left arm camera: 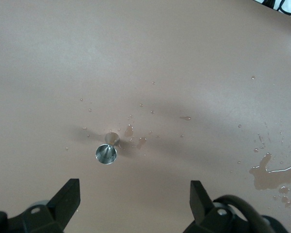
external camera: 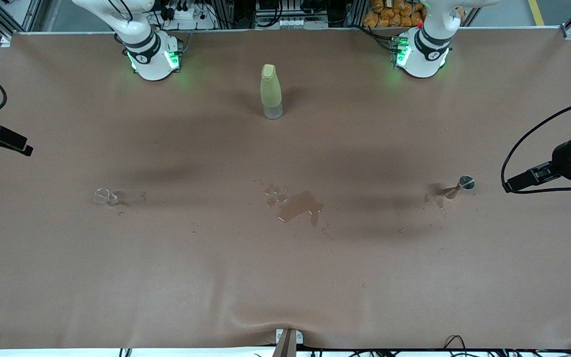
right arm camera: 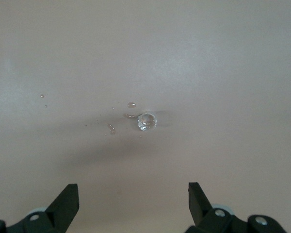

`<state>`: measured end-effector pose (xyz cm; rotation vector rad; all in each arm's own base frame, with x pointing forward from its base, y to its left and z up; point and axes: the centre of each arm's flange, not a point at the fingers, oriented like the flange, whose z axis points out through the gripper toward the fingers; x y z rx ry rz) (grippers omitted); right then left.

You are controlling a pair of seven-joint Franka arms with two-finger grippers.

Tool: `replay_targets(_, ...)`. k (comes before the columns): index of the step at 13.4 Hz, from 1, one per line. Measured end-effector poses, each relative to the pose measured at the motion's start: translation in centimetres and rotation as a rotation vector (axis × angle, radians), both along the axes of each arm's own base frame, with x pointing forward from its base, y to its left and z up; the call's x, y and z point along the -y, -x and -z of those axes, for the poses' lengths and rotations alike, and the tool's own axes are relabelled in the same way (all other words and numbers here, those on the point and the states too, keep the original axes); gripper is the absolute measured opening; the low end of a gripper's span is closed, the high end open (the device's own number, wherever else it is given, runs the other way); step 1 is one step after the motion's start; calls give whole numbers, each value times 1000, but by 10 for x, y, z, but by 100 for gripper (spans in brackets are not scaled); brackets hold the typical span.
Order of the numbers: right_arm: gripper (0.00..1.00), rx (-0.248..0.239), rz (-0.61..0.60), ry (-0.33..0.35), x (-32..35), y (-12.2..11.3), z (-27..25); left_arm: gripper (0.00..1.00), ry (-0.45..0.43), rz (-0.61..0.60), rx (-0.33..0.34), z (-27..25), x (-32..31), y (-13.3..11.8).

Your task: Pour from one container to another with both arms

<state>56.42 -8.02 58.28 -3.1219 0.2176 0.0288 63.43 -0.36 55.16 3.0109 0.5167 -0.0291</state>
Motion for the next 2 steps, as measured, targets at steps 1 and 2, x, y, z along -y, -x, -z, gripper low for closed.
replay_targets(1, 100, 0, 0, 0, 0, 0, 0, 100, 0, 0, -1, 0, 0, 0)
replay_targets(2, 100, 0, 0, 0, 0, 0, 0, 100, 0, 0, -2, 0, 0, 0)
